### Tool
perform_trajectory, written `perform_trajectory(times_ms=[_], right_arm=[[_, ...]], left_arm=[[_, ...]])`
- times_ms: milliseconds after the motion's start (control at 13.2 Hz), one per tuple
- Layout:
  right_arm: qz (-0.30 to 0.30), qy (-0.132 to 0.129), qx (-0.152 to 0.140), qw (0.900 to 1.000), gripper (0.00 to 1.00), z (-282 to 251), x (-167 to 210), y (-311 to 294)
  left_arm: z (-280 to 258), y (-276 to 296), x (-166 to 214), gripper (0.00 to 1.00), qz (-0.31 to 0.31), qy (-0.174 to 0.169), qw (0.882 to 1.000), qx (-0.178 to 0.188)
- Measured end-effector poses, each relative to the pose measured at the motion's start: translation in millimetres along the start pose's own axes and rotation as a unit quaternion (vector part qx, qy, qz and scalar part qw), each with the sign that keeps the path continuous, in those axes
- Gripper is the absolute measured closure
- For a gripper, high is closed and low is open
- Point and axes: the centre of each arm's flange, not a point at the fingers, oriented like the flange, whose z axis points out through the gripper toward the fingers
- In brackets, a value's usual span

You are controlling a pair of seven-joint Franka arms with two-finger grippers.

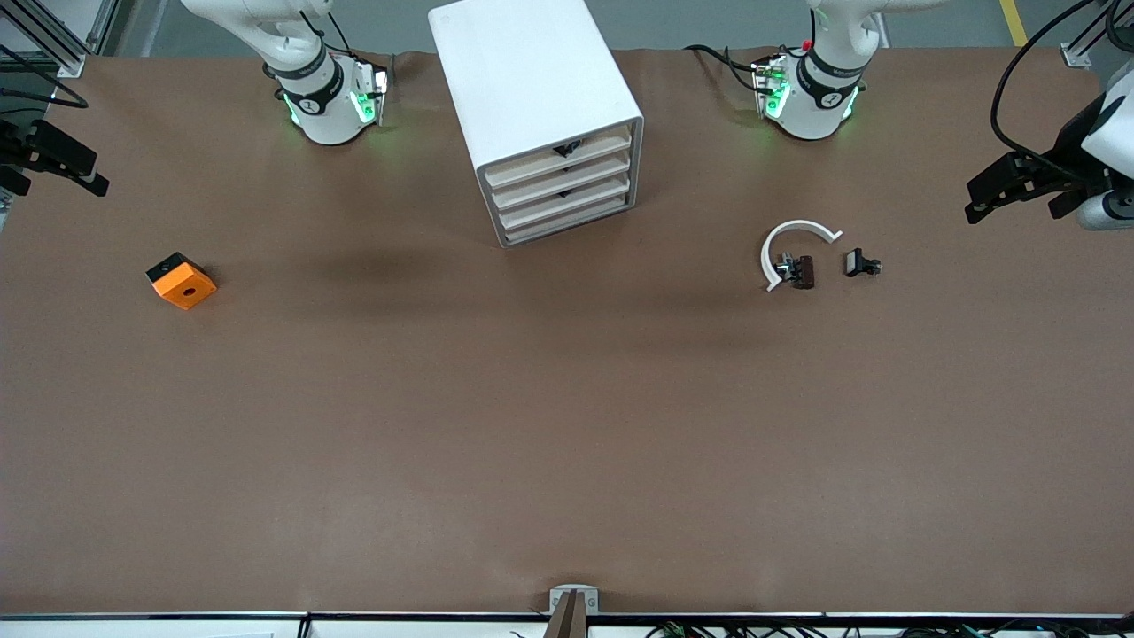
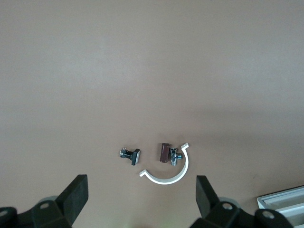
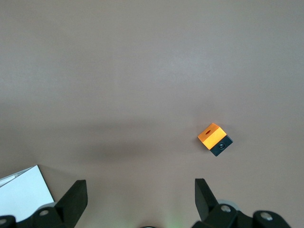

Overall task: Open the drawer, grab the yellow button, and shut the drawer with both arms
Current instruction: 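Move the left gripper toward the handle of the white cabinet's drawer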

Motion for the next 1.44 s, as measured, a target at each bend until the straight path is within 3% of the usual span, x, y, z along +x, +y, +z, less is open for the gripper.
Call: perform_trajectory(times_ms=[378,1058,1435], right_arm=[[0.000,0.000,0.000,1.000,0.00,0,0,0],[0.000,0.007,0.000,1.000,0.00,-7,0,0],[0.002,-0.025,-0.001,1.000,0.00,22,17,2]], left_arm=[[10,0,6,0.00,0.000,-0.010,1.000,0.001],[71,-4,37,0.00,-0.002,-0.063,0.998,0.006],[105,28,63,0.00,-0.129,-0.081,0.988,0.018]])
